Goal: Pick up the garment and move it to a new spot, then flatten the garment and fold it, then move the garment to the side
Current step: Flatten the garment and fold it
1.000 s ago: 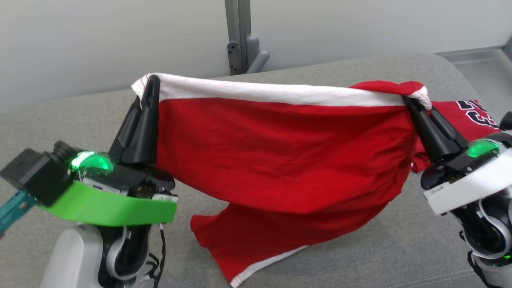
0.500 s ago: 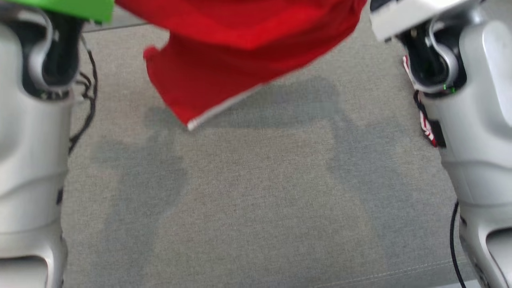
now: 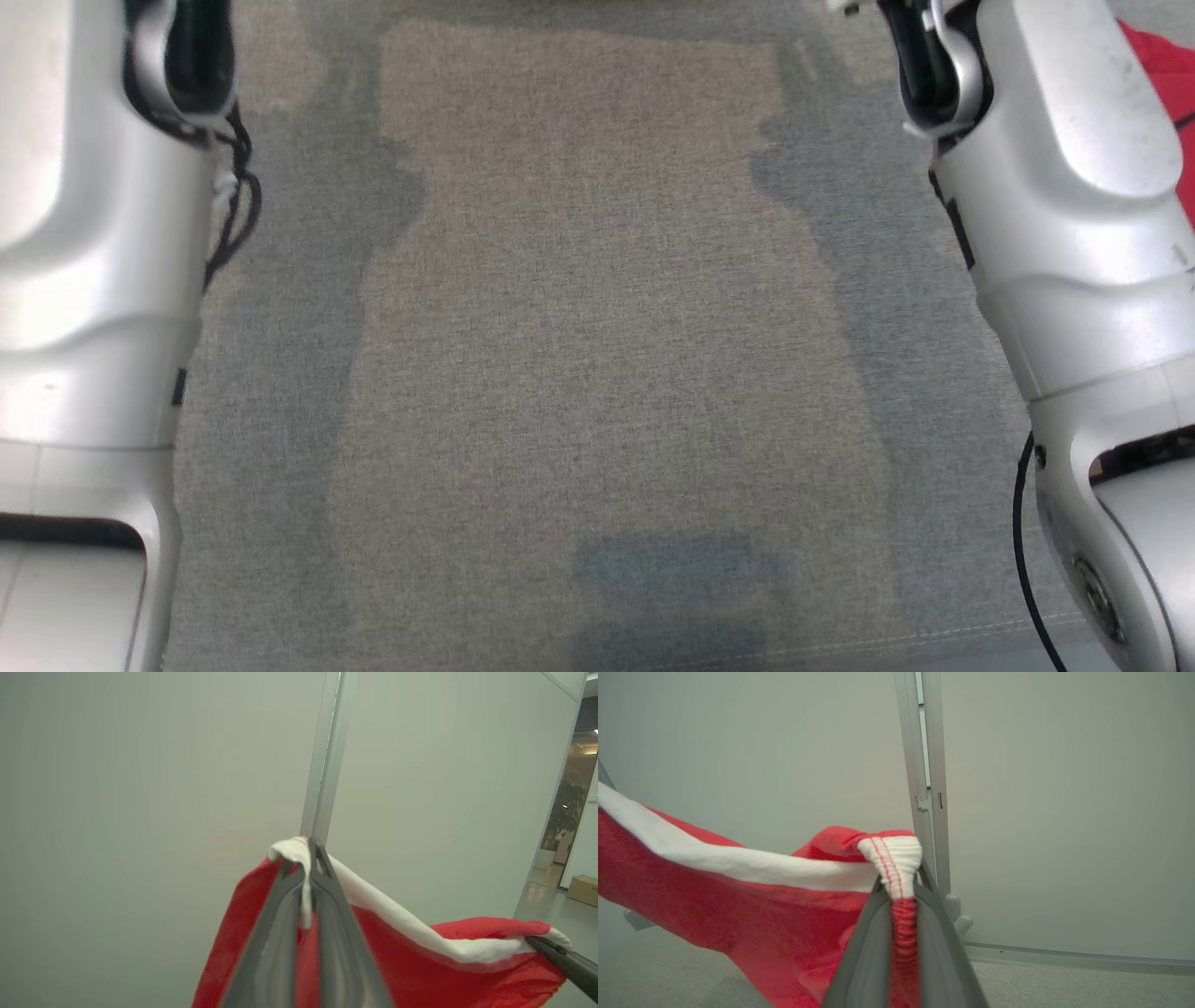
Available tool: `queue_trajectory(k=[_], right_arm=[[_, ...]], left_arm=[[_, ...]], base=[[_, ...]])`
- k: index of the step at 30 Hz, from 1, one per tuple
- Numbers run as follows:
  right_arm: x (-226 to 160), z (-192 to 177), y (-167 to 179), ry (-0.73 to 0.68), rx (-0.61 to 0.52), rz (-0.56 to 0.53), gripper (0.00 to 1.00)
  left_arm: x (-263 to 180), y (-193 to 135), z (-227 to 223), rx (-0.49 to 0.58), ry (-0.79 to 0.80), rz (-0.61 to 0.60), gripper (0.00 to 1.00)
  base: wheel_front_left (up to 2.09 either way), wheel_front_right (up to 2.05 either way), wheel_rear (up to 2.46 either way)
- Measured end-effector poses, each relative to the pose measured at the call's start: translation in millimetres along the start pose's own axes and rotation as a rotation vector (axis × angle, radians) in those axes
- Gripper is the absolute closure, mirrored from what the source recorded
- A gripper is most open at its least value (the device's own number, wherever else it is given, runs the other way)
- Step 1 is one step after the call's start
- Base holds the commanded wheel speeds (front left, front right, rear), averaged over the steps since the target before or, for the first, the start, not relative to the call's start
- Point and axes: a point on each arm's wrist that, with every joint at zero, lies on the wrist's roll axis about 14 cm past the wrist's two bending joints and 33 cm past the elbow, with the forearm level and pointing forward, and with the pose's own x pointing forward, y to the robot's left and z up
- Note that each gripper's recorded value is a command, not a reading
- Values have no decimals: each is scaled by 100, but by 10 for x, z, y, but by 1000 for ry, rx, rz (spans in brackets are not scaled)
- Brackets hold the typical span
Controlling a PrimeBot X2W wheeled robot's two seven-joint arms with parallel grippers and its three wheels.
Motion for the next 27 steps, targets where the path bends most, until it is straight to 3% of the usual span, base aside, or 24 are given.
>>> queue_trajectory(k=[5,10,16,27], right_arm=[[-279,-891,-92,167,60,-38,100],[-446,-1222,-1,204,152,-39,100],[-743,-1220,76,209,214,-27,100],[-1442,-819,195,162,166,1,100]], left_arm=[[-409,208,-803,-91,161,60,100],[-669,334,-892,-130,156,83,100],[-1036,343,-802,-170,139,111,100],[-1935,214,-641,-235,142,243,100]], base=[[0,0,0],[0,0,0],[0,0,0],[0,0,0]])
